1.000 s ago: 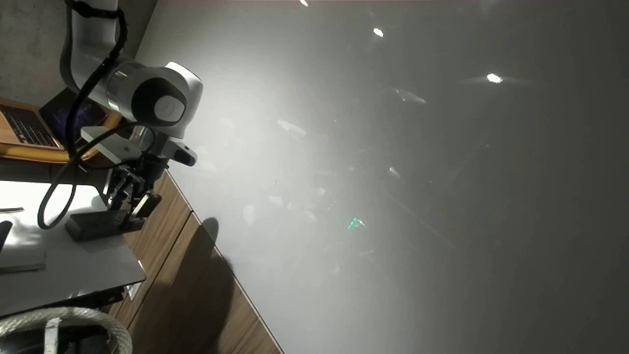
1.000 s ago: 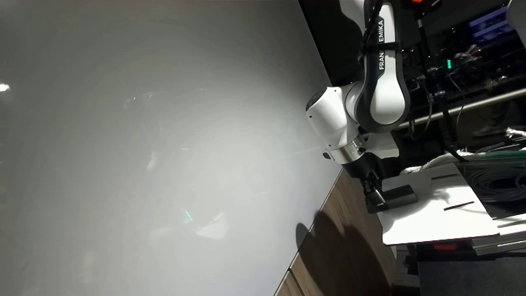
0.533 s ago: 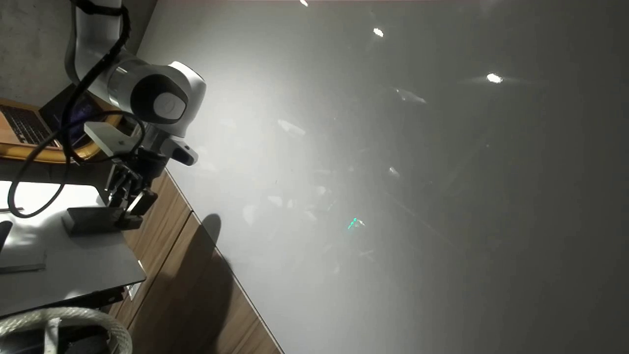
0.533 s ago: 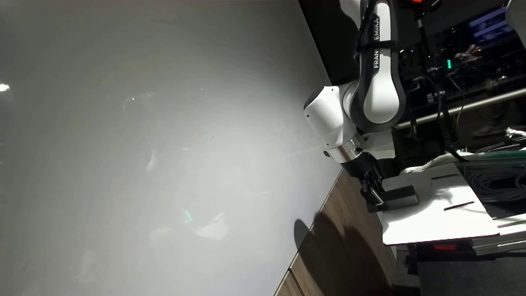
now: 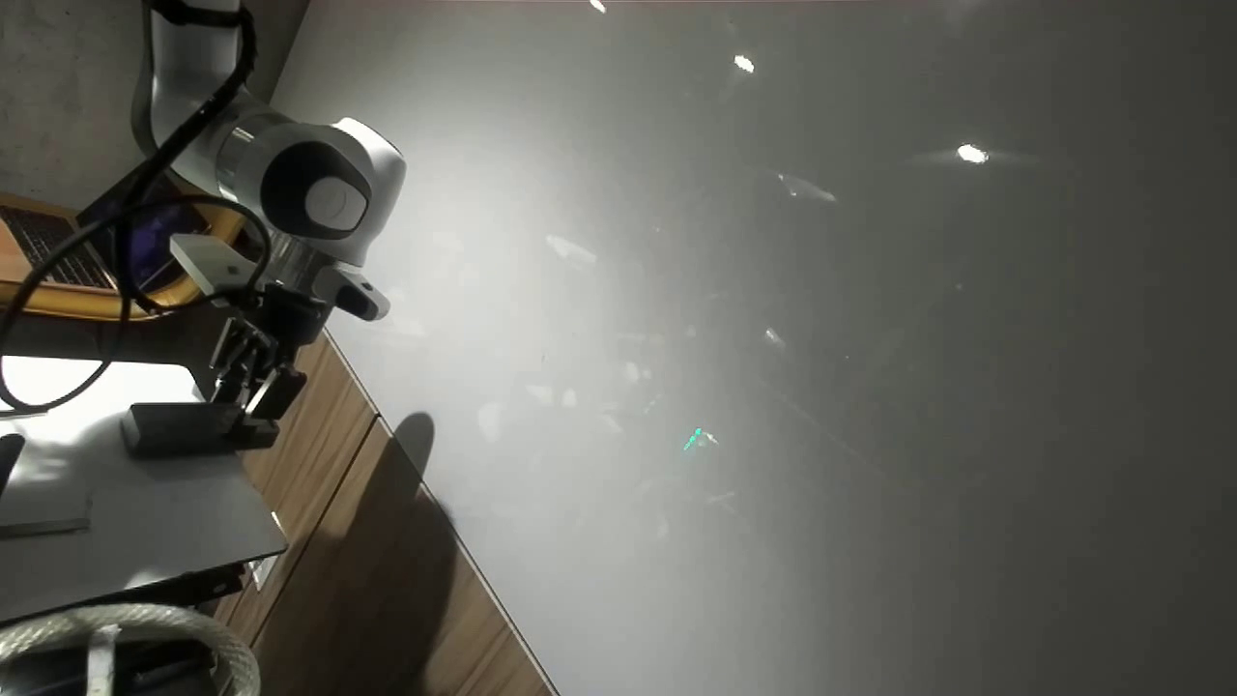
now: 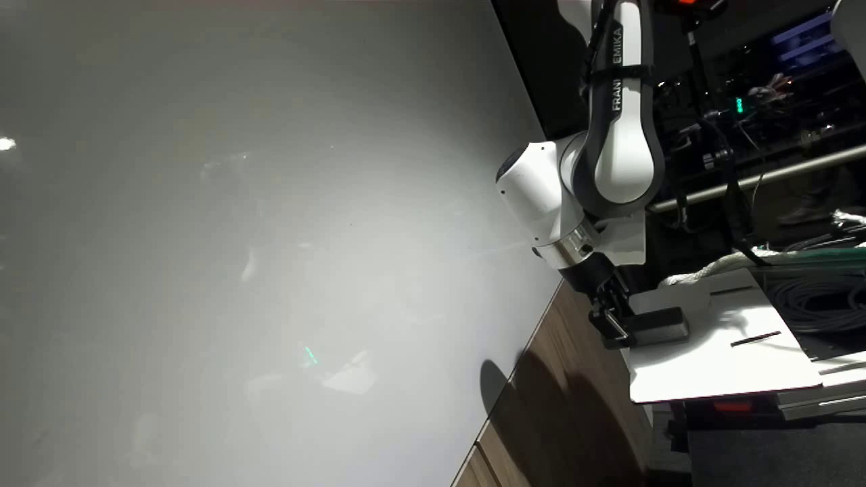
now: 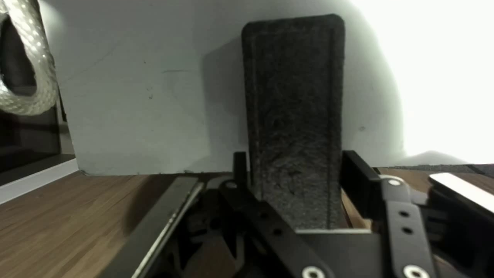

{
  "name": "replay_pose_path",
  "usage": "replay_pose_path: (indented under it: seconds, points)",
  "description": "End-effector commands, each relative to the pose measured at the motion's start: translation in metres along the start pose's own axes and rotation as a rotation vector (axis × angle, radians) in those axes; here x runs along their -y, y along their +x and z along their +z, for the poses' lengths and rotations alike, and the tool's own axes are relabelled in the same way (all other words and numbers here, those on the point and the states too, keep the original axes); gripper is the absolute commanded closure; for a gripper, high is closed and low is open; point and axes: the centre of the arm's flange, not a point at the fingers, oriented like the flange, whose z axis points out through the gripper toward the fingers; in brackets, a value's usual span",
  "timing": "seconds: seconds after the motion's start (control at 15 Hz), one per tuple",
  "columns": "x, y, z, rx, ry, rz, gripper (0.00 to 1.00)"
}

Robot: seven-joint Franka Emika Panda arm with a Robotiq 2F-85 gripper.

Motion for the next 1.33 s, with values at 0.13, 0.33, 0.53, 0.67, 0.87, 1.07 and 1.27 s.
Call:
replay_pose_path:
  seconds: [0.13, 0.33, 0.53, 0.67, 0.87, 1.07, 1.27]
  points:
    - [0.002, -0.001, -0.008, 0.005, -0.023, 0.021, 0.0]
    - [0.003, -0.002, -0.012, 0.001, -0.018, 0.016, 0.0]
    - [0.007, -0.007, -0.04, -0.05, -0.033, 0.004, 0.0]
    - [0.011, -0.012, -0.07, -0.1, -0.045, -0.011, 0.0]
    - [0.021, -0.026, -0.121, -0.199, -0.041, -0.055, 0.0]
    - [0.03, -0.046, -0.172, -0.312, -0.015, -0.082, 0.0]
    - [0.03, -0.066, -0.215, -0.399, 0.026, -0.1, 0.0]
